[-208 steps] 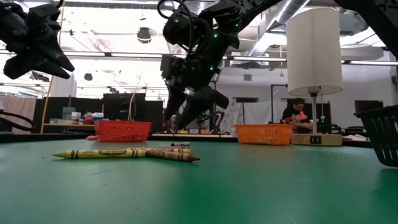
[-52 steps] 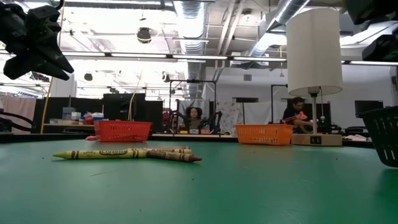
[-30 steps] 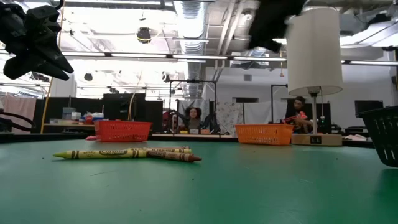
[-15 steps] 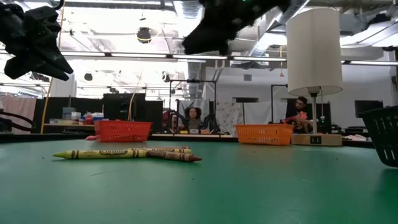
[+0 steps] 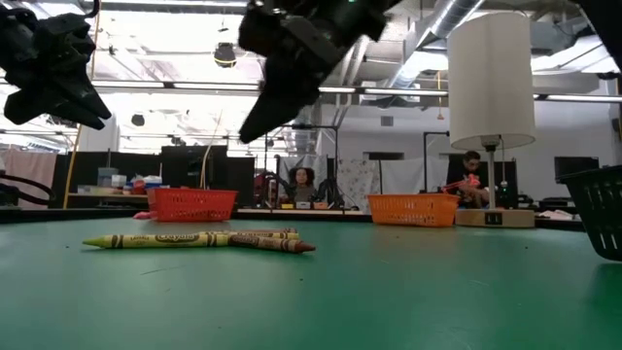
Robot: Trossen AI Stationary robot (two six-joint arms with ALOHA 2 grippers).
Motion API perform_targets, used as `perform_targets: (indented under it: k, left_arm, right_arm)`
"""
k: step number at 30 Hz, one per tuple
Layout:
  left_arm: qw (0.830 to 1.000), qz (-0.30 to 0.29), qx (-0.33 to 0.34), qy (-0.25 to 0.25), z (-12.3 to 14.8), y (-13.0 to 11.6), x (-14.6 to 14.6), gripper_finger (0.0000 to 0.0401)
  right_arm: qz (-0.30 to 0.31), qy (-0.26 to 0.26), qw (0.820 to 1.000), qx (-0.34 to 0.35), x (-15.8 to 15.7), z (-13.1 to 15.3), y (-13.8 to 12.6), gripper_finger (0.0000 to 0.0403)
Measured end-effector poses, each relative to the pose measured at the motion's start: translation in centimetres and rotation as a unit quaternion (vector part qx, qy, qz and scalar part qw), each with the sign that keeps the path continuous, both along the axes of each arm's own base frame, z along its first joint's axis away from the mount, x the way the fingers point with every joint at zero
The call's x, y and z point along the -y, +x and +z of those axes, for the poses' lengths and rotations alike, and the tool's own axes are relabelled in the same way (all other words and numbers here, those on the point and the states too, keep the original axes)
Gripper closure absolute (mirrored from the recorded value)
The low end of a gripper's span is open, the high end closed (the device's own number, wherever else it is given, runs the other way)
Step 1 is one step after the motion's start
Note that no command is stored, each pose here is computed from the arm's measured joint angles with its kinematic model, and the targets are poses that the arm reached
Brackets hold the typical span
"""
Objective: Sort crayons
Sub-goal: Put the brown crayon into the red bin
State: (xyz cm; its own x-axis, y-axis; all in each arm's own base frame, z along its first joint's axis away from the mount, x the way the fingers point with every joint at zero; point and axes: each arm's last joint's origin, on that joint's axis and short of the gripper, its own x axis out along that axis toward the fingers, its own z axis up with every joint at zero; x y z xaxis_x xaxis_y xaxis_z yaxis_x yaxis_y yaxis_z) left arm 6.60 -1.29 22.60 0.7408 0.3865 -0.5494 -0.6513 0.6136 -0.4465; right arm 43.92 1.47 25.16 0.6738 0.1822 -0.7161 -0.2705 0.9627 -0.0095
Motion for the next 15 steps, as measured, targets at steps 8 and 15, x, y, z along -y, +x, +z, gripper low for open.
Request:
perform_targets:
  k: [8, 15]
  left_arm:
    - [1.000, -0.002, -0.003, -0.003, 0.0, 0.0, 0.0, 0.0295]
    - [1.000, -0.005, -0.005, 0.001, 0.0, 0.0, 0.0, 0.0295]
  right_arm:
    - [0.094, -0.045, 0.994, -0.045, -1.6, -2.3, 2.2, 0.0302]
    - [0.122, -0.072, 0.988, -0.063, -2.5, -3.6, 1.9, 0.0302]
